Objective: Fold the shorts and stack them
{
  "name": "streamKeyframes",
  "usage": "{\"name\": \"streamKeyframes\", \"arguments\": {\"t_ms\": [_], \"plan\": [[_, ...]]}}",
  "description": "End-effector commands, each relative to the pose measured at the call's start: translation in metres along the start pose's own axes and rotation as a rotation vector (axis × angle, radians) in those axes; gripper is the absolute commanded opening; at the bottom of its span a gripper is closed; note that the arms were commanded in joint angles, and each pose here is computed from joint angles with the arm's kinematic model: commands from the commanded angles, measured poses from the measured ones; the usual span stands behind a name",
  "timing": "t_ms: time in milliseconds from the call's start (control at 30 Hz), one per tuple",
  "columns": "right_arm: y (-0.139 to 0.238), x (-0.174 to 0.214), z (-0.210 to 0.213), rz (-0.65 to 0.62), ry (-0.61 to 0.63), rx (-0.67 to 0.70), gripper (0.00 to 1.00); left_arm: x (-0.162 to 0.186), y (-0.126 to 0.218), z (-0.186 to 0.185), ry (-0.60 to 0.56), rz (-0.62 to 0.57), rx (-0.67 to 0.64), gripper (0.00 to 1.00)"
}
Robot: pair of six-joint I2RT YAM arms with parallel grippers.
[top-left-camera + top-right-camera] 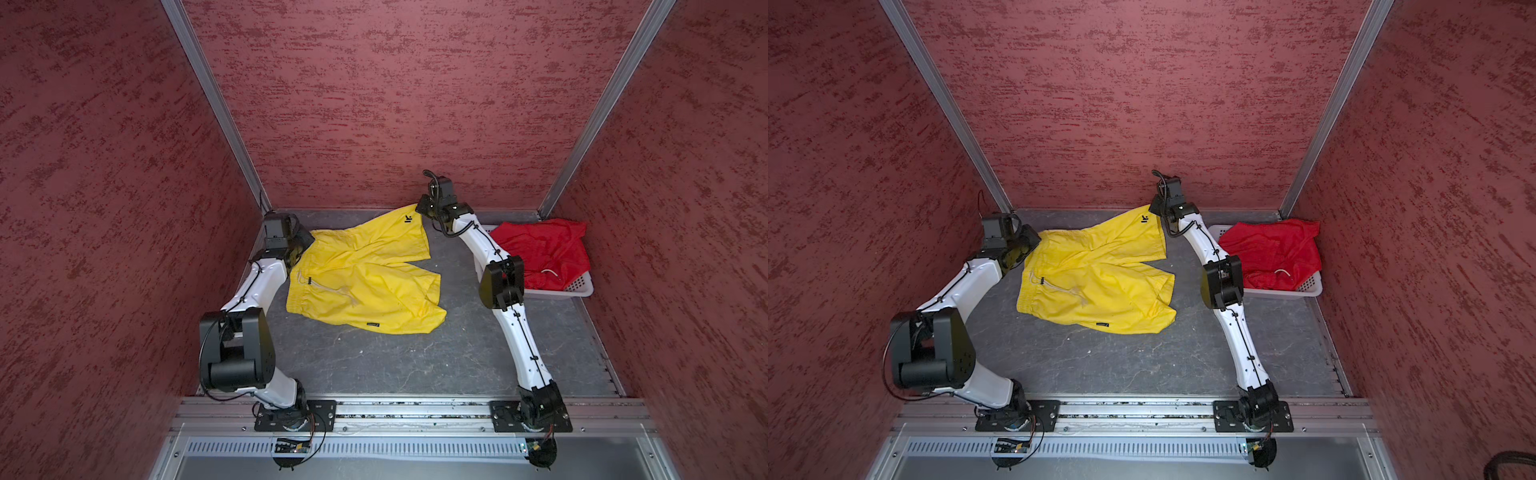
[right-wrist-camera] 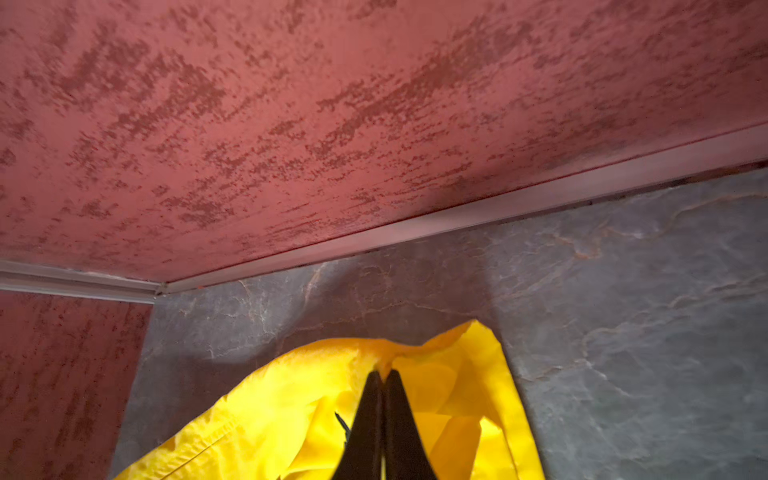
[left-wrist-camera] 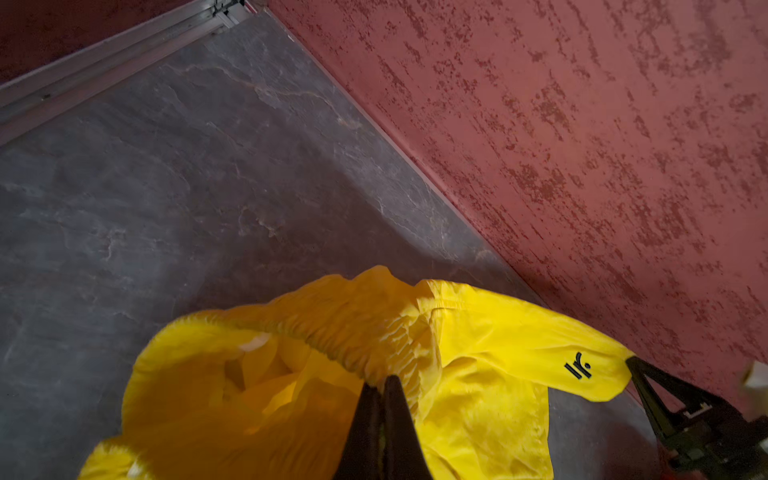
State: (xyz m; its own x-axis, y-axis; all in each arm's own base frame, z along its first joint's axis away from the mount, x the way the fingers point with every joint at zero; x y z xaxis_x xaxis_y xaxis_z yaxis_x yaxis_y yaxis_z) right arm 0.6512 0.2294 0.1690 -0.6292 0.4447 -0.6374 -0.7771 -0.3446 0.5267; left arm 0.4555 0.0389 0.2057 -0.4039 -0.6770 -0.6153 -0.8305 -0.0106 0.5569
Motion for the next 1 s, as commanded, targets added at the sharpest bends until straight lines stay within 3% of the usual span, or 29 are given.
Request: {"name": "streamKeyframes", "arguments": {"t_ms": [0,67,100,133,233,367,400,500,600,767,967], "plan": [[0.016,-0.045,0.021,-0.164,0.046,-0.063,0.38,-0.053,0.000,-0.007,-0.018,-0.165,-0.011,0.00],[0.017,-0.042,0.017,-0.156,0.070,-0.033,0.53,-0.063,-0.003,0.011,0.010,-0.186,-0.083,0.00],[0.019,-0.043,0.015,-0.155,0.085,-0.018,0.56,-0.067,-0.002,0.020,0.031,-0.203,-0.118,0.05],[0.022,-0.043,0.015,-0.151,0.104,-0.002,0.59,-0.073,0.000,0.032,0.056,-0.228,-0.162,0.16],[0.035,-0.041,0.019,-0.131,0.160,0.029,0.63,-0.088,0.009,0.062,0.134,-0.275,-0.255,0.64],[0.058,-0.015,0.032,-0.049,0.259,0.071,0.60,-0.093,0.019,0.092,0.244,-0.254,-0.310,0.85],[0.064,-0.006,0.037,-0.030,0.285,0.080,0.59,-0.090,0.022,0.094,0.258,-0.242,-0.308,0.86],[0.085,0.032,0.052,0.035,0.386,0.099,0.58,-0.075,0.029,0.084,0.260,-0.204,-0.251,0.84],[0.107,0.077,0.055,0.112,0.465,0.120,0.55,-0.045,0.037,0.062,0.222,-0.140,-0.195,0.72],[0.153,0.141,0.039,0.231,0.448,0.105,0.54,0.027,0.051,0.031,0.106,-0.001,-0.149,0.31],[0.183,0.218,0.004,0.435,0.293,0.049,0.59,0.111,0.076,0.008,-0.026,0.145,-0.091,0.27]]}}
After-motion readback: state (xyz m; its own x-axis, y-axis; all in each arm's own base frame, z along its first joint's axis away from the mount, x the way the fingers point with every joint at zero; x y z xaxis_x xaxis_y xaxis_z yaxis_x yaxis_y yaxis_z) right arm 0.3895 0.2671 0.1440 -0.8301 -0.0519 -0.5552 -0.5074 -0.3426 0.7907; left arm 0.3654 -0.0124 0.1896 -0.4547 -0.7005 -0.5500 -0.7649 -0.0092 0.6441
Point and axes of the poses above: each gripper's point midway between its finger pads, its own y axis back along the fingers, its own z axis along the line the jaws close on, x = y × z, the point moved 2 cm from there along y, back along the fingers, and after that the axes turned 1 degree about -y, right-handed, at the moved point
